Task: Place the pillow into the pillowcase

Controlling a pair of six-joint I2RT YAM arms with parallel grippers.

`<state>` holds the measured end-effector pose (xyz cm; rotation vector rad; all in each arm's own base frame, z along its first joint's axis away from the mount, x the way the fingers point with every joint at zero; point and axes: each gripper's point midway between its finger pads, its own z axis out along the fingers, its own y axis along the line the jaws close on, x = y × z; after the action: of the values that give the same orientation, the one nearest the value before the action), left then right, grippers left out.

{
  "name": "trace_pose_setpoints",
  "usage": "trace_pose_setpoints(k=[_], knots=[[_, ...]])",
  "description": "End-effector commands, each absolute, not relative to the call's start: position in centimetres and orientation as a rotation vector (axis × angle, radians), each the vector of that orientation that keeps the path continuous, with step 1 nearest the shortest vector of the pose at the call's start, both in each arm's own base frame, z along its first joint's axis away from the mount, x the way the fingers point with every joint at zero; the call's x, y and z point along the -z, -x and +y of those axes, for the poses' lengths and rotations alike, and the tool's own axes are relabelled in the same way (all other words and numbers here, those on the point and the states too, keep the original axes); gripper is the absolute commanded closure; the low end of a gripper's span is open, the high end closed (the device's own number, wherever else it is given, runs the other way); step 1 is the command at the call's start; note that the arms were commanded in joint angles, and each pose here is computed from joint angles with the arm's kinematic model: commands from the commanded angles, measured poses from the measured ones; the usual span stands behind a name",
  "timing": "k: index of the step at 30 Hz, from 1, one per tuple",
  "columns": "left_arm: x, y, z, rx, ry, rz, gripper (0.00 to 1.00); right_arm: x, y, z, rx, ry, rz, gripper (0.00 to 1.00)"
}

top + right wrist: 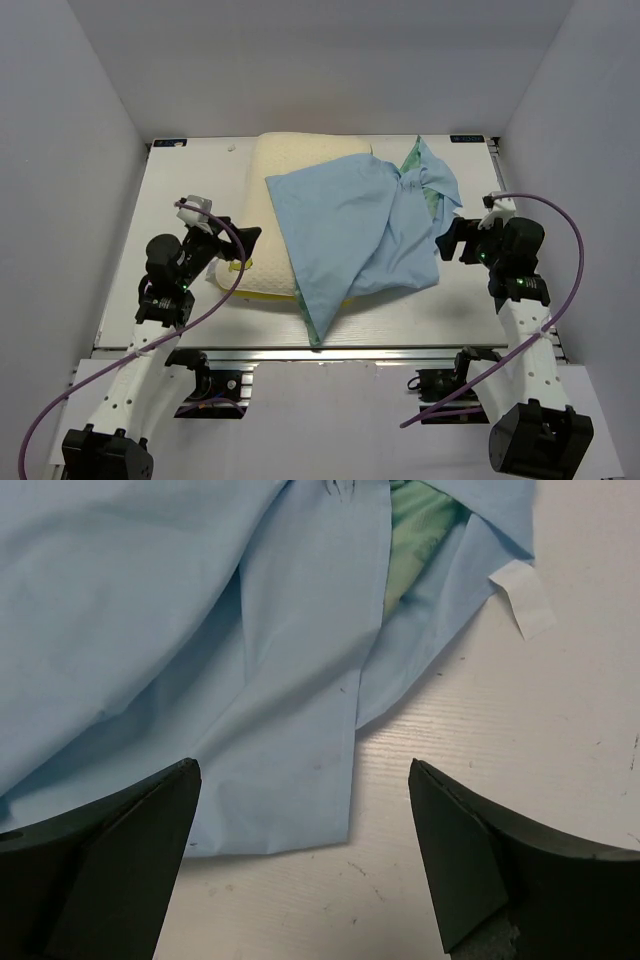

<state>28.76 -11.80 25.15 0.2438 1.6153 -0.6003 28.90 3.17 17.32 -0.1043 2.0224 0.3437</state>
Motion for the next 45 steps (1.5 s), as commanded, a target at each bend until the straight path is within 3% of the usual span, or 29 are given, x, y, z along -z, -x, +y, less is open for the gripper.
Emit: trace_pose_setpoints(k=[1,5,7,12,14,15,16,18,20,21,22,25,39,45], knots=[[-25.5,-28.8,-12.1,0.61,-0.257,1.596,0.02,-20.6,-30.0,3.9,-0.364,0.171,1.923,0.11],[-24.5,-29.2,-12.6,0.644,-0.236,1.634,0.02,-19.9,-28.4,6.7,-0.472,0.452,1.873,0.11],[-24.3,-29.5,-12.6,0.651,-0.22,1.66,0.02,-19.7,-26.6,9.0,-0.539,0.768,1.75,0.11],[-24.3,-30.5,-12.7,0.667,-0.176,1.761,0.05,-18.6,-25.4,9.6,-0.591,0.796,1.77,0.11],[-26.0,-31.0,-12.7,0.685,-0.114,1.778,0.13,-18.4,-25.9,9.4,-0.598,0.726,1.783,0.11],[-25.6,-31.8,-12.4,0.671,-0.07,1.819,0.3,-18.6,-26.3,9.4,-0.593,0.717,1.764,0.16],[-25.1,-31.9,-12.5,0.689,-0.017,1.881,0.38,-18.0,-26.2,9.7,-0.633,0.683,1.785,0.34],[-27.0,-33.0,-12.4,0.671,0.022,1.902,0.5,-17.5,-26.4,9.8,-0.671,0.66,1.802,0.56],[-24.9,-33.7,-12.9,0.642,0.053,2.046,0.47,-17.3,-26.7,9.3,-0.64,0.645,1.827,0.59],[-26.1,-34.3,-13.3,0.629,0.05,2.045,0.4,-17.2,-26.8,9.1,-0.621,0.635,1.838,0.56],[-24.3,-34.6,-14.1,0.599,0.046,2.121,0.25,-17.0,-27.1,8.7,-0.594,0.618,1.852,0.46],[-21.6,-35.5,-16.3,0.552,0.017,2.255,0.06,-16.8,-27.2,8.4,-0.582,0.594,1.866,0.38],[-14.1,-36.6,-19.2,0.492,0.145,2.459,0.05,-17.9,-27.0,8.1,-0.543,0.586,1.842,0.34],[-11.6,-37.0,-20.6,0.557,0.179,2.475,0.1,-17.8,-26.9,8.1,-0.549,0.588,1.843,0.34]])
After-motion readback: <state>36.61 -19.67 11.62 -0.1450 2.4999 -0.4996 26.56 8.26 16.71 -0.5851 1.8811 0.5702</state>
